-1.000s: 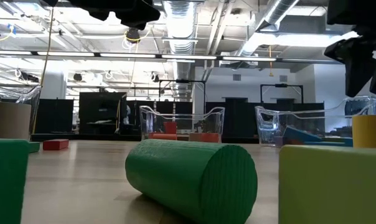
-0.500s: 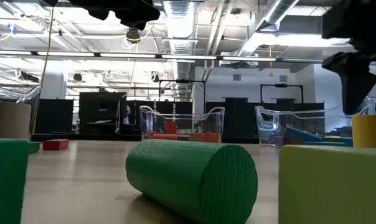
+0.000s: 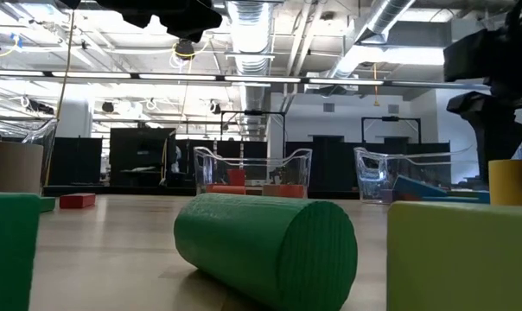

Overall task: Sort blocks by size
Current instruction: Put the yellow cylindrical block into the left transparent bin

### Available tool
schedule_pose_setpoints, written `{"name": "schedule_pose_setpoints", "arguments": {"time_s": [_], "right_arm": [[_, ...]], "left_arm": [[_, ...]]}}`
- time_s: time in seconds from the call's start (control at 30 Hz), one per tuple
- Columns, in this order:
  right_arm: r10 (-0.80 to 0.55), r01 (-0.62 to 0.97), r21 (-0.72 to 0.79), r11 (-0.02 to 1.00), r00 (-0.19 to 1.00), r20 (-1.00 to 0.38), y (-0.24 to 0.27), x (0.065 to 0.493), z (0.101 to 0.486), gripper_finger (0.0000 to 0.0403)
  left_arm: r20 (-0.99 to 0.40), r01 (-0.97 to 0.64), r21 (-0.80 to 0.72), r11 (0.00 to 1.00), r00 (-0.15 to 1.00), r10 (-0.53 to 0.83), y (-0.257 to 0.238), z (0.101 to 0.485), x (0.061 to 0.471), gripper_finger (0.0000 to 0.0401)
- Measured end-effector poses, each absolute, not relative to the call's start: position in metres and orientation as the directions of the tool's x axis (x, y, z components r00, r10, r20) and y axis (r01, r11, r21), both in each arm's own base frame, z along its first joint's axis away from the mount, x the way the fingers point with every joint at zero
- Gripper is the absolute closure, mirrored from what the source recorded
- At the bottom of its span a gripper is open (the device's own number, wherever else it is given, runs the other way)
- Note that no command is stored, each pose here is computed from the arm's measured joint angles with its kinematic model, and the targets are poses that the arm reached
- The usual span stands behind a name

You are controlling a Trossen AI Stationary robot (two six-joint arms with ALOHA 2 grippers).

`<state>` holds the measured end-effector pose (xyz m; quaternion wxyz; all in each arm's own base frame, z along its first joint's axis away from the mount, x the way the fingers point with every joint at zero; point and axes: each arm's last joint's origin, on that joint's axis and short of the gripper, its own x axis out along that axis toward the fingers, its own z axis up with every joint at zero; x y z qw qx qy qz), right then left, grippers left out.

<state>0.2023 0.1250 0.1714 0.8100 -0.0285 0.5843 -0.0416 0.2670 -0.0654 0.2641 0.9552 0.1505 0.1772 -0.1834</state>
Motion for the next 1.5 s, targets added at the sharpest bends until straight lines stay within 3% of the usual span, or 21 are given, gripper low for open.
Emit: {"name": "schedule_pose_setpoints", "arguments": {"time_s": [0.3,0.57,0.7,1.17,1.5], "right_arm": [[-0.092,0.029,-0.088,0.996,0.330,-0.940,0.126,0.203,0.173,0.0251],[-0.096,0.036,-0.089,0.995,0.335,-0.937,0.126,0.206,0.177,0.0250],[-0.114,0.043,-0.106,0.993,0.403,-0.908,0.127,0.216,0.189,0.0243],[-0.076,-0.141,-0.326,0.935,0.818,-0.570,0.128,0.283,0.274,0.0247],[-0.044,-0.257,-0.377,0.890,0.773,-0.633,0.121,0.326,0.272,0.0246]], "left_arm": [[-0.394,0.404,0.223,0.887,0.870,-0.297,-0.065,0.264,0.267,0.0210],[-0.394,0.404,0.223,0.887,0.870,-0.297,-0.065,0.264,0.267,0.0210],[-0.394,0.404,0.226,0.886,0.870,-0.296,-0.065,0.264,0.267,0.0210],[-0.291,0.345,0.153,0.926,0.911,-0.291,-0.058,0.268,0.280,0.0210],[-0.271,0.300,0.009,0.954,0.919,-0.286,-0.032,0.258,0.296,0.0210]]}}
